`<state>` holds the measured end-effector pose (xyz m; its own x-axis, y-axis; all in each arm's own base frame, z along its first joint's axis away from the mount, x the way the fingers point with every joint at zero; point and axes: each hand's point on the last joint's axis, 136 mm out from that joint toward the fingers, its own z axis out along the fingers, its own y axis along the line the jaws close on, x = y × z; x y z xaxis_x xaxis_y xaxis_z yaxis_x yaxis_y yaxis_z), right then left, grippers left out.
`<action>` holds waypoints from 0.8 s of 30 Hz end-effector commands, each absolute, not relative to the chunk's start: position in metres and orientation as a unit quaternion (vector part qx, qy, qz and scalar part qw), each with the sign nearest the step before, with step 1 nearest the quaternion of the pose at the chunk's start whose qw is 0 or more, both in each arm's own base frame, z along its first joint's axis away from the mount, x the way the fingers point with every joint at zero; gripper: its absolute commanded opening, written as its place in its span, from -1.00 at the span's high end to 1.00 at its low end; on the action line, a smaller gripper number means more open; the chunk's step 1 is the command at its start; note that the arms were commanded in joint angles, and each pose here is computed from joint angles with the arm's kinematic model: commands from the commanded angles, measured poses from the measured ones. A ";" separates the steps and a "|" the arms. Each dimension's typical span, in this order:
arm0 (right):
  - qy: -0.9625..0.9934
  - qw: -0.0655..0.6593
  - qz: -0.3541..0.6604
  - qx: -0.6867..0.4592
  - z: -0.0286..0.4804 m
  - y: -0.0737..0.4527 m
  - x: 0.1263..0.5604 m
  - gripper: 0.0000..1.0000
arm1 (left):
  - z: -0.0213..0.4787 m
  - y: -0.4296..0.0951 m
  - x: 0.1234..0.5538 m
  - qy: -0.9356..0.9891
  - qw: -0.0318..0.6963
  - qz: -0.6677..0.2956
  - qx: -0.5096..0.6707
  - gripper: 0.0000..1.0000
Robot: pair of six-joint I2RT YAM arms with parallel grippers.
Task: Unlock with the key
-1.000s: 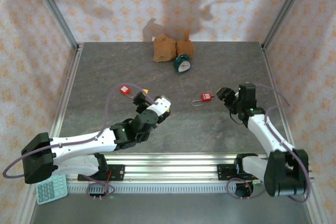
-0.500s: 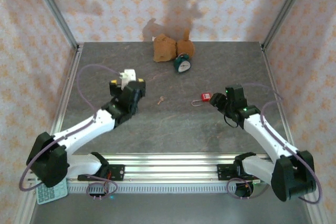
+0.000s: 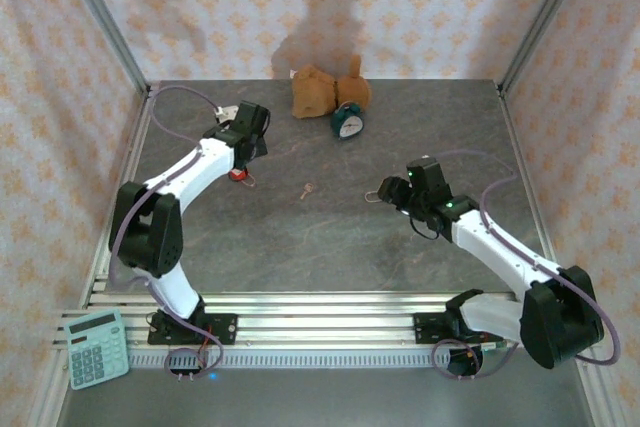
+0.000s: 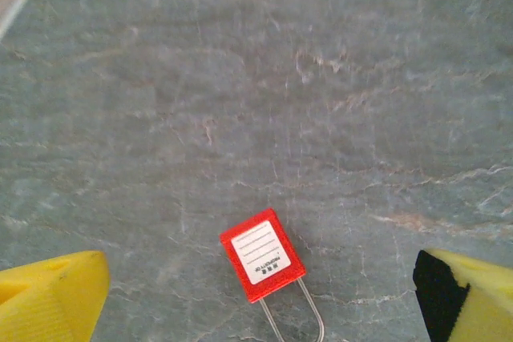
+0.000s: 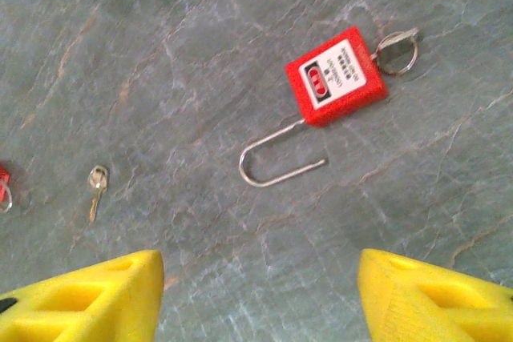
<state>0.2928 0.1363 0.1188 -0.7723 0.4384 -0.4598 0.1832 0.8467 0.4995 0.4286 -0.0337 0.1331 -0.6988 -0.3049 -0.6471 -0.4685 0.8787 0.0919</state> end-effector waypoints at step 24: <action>0.898 0.328 0.254 0.147 0.131 0.118 0.231 -0.35 | 0.015 -0.028 0.407 0.916 0.114 0.057 -0.381 -0.48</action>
